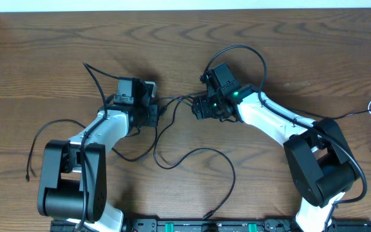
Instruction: Untangle cables
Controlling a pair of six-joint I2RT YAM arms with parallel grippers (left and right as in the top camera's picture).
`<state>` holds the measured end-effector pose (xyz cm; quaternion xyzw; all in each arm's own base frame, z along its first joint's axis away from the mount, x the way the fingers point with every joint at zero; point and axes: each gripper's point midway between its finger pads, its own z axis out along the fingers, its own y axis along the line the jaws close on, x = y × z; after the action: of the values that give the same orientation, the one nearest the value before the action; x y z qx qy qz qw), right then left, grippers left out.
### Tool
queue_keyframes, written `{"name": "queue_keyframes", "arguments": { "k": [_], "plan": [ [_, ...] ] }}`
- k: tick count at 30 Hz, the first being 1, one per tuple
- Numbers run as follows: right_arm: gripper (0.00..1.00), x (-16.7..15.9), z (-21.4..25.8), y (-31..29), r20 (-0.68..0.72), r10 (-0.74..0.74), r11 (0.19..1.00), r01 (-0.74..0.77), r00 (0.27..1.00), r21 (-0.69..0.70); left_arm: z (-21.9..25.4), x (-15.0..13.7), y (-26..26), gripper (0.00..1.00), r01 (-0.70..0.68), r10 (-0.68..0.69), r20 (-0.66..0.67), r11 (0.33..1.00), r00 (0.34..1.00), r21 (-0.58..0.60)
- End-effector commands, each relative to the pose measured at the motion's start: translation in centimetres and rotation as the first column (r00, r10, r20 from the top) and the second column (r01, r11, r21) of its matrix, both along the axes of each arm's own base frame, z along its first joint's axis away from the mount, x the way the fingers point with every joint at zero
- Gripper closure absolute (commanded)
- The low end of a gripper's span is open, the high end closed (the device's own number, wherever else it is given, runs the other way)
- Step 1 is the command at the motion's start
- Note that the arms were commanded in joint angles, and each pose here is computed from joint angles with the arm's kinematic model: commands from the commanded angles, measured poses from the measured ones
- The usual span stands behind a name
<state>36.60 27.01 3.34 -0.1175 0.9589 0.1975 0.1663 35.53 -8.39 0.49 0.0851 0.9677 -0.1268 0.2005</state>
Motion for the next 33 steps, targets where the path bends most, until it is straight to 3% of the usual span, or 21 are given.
{"name": "queue_keyframes", "arguments": {
  "k": [1,8,16,33],
  "plan": [
    [0.3,-0.1,-0.3,0.6,-0.011,-0.01,1.0,0.01,1.0,0.01,-0.3,-0.4,0.0,0.92,0.073,-0.073,0.001,0.997,0.997,0.033],
    [0.29,0.0,-0.1,1.0,-0.009,0.001,0.999,-0.001,1.0,0.036,-1.0,-1.0,2.1,0.92,0.031,-0.026,-0.032,0.988,0.999,0.151],
    [0.29,0.4,-0.7,0.6,-0.025,-0.068,0.997,0.068,0.997,0.026,-1.3,-2.0,2.1,0.93,0.077,-0.066,-0.07,0.984,0.995,0.159],
    [0.33,-1.1,-3.0,1.5,-0.019,-0.029,0.997,0.028,0.999,-0.067,-1.4,-2.6,1.3,0.92,0.136,-0.127,-0.082,0.983,0.989,0.123]
  ]
}}
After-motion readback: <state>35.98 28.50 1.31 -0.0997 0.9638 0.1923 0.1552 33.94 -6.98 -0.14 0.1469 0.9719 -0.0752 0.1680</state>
